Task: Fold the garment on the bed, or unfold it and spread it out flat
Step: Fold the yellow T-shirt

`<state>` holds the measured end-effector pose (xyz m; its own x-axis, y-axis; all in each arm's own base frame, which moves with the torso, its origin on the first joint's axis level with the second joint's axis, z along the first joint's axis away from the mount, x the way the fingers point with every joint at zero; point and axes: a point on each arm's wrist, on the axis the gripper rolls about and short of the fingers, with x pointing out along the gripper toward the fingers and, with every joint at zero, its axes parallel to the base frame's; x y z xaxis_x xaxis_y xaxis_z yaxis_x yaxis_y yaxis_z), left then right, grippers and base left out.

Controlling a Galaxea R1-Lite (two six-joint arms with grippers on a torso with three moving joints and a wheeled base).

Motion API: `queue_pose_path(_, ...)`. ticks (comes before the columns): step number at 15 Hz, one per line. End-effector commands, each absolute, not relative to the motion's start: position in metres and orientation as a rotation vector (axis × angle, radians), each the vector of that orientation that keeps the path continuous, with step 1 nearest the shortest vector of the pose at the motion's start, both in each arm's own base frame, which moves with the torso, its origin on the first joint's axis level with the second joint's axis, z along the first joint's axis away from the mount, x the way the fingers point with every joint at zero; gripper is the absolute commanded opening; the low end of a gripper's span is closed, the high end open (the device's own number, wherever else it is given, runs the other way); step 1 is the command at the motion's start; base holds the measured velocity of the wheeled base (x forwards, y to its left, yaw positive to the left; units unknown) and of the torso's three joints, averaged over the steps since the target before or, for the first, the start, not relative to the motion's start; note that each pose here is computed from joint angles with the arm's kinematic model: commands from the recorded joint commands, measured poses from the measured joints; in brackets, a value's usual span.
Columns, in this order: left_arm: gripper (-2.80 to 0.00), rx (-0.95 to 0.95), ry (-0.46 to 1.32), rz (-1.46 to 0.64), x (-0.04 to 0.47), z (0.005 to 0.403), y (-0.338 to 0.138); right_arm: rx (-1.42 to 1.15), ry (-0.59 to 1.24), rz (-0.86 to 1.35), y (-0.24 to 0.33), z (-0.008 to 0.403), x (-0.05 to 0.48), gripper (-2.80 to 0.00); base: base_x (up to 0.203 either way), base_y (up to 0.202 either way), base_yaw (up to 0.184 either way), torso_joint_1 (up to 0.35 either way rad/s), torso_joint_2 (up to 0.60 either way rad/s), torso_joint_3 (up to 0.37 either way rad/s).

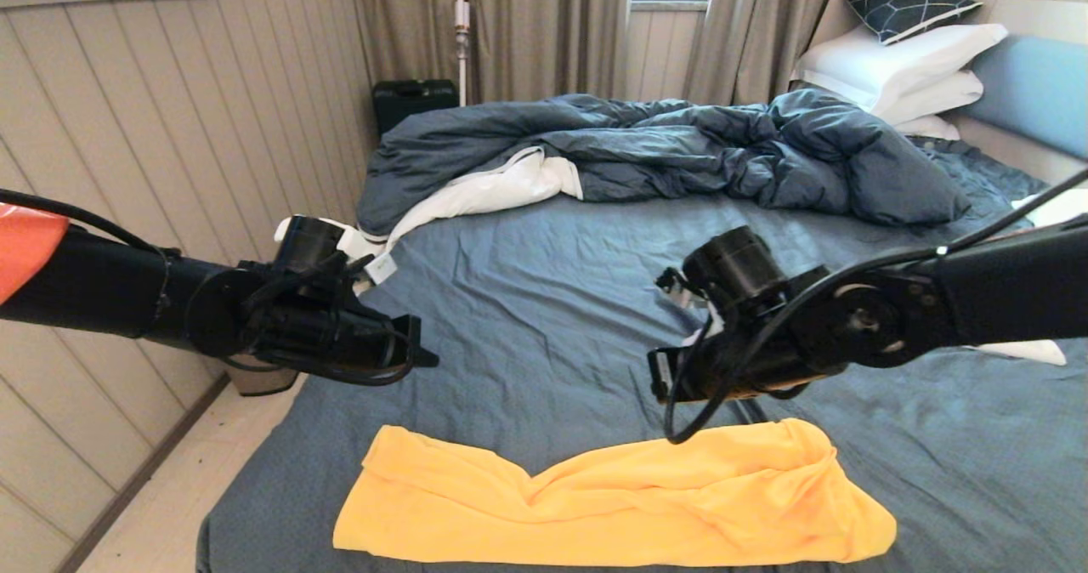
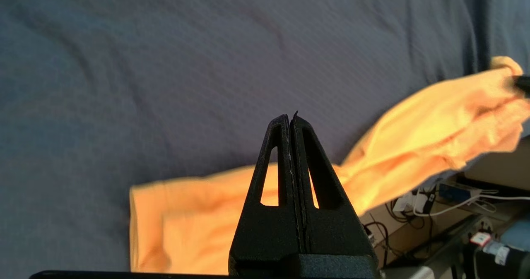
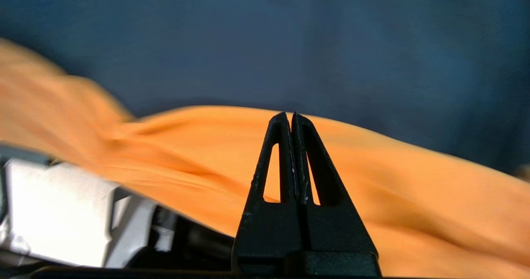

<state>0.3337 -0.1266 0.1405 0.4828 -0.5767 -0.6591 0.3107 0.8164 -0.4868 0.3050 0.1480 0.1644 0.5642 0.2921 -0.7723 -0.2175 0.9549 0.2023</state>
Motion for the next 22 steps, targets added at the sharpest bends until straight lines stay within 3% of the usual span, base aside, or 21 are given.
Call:
queue_pose_path(1, -2.80, -0.338, 0.939, -0.521, 0.346, 0.129, -0.120, 0.112, 0.883, 0.210, 0.098, 0.179, 0.292, -2.80, 0.000, 0.000, 0.000, 0.000, 0.00, 0.000)
queue_pose_path(3, -2.80, -0.363, 0.929, -0.489, 0.350, 0.131, -0.108, 0.118, 0.890, 0.136, 0.058, 0.169, 0.295, -2.80, 0.000, 0.000, 0.000, 0.000, 0.00, 0.000)
queue_pose_path(4, -2.80, -0.383, 0.924, -0.472, 0.349, 0.134, -0.103, 0.124, 0.896, 0.129, 0.038, 0.164, 0.294, 0.00, 0.000, 0.000, 0.000, 0.000, 0.00, 0.000)
queue_pose_path(8, -2.80, -0.436, 0.901, -0.413, 0.339, 0.155, -0.082, 0.180, 0.903, 0.245, -0.028, 0.159, 0.279, 0.00, 0.000, 0.000, 0.000, 0.000, 0.00, 0.000)
queue_pose_path(11, -2.80, -0.456, 0.905, -0.366, 0.319, 0.166, -0.061, 0.131, 1.008, 0.285, -0.062, 0.151, 0.262, 0.00, 0.000, 0.000, 0.000, 0.000, 0.00, 0.000)
queue_pose_path(17, -2.80, -0.478, 0.921, -0.304, 0.273, 0.166, -0.036, 0.159, 1.077, 0.275, -0.080, 0.139, 0.245, 0.00, 0.000, 0.000, 0.000, 0.000, 0.00, 0.000)
queue_pose_path(22, -2.80, -0.487, 0.945, -0.296, 0.269, 0.159, -0.035, 0.217, 1.161, 0.331, -0.080, 0.109, 0.255, 0.00, 0.000, 0.000, 0.000, 0.000, 0.00, 0.000)
